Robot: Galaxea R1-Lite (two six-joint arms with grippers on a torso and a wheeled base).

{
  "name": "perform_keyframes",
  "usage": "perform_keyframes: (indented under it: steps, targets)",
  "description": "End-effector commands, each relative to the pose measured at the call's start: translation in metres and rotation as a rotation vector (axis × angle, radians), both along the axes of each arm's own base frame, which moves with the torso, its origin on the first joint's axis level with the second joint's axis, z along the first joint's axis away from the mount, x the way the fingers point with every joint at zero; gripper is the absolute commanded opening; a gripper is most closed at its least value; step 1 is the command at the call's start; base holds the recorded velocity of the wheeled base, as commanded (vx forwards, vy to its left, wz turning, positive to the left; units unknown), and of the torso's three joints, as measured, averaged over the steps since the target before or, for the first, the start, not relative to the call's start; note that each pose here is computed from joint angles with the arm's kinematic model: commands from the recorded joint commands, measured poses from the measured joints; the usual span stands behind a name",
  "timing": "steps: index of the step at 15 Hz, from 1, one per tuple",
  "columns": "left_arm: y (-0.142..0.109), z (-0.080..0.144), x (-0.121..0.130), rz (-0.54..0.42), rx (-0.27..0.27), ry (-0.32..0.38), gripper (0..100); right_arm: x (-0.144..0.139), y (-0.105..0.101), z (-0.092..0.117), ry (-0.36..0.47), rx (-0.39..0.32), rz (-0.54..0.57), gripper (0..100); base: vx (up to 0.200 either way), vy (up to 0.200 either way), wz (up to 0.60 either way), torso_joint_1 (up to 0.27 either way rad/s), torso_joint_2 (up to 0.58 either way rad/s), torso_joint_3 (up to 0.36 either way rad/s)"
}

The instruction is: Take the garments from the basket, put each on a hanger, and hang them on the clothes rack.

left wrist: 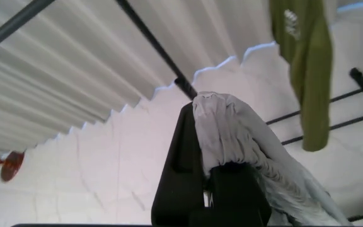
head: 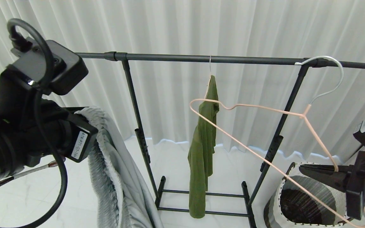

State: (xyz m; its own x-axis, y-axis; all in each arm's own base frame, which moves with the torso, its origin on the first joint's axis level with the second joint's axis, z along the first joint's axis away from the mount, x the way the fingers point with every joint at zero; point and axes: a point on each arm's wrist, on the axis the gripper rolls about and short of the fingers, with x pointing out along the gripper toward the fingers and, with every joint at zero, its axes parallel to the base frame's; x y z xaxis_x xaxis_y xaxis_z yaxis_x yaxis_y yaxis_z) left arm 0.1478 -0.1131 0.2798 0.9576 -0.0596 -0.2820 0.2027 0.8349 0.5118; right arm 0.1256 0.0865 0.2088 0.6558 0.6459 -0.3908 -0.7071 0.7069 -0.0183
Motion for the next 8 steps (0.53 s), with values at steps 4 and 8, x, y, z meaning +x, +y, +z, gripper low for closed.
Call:
perform_keyframes:
  steps: [4,8]
  targets:
    - [-0.033,-0.01,0.049,0.139,-0.123,0.049,0,-0.02,0.027,-0.001,0.043,-0.035,0.208,0,0.0,0.0,0.0,0.0,0.0,0.0]
    - [-0.053,-0.005,0.074,0.191,-0.236,0.038,0,-0.019,0.036,0.0,0.062,-0.051,0.237,0,0.0,0.0,0.0,0.0,0.0,0.0]
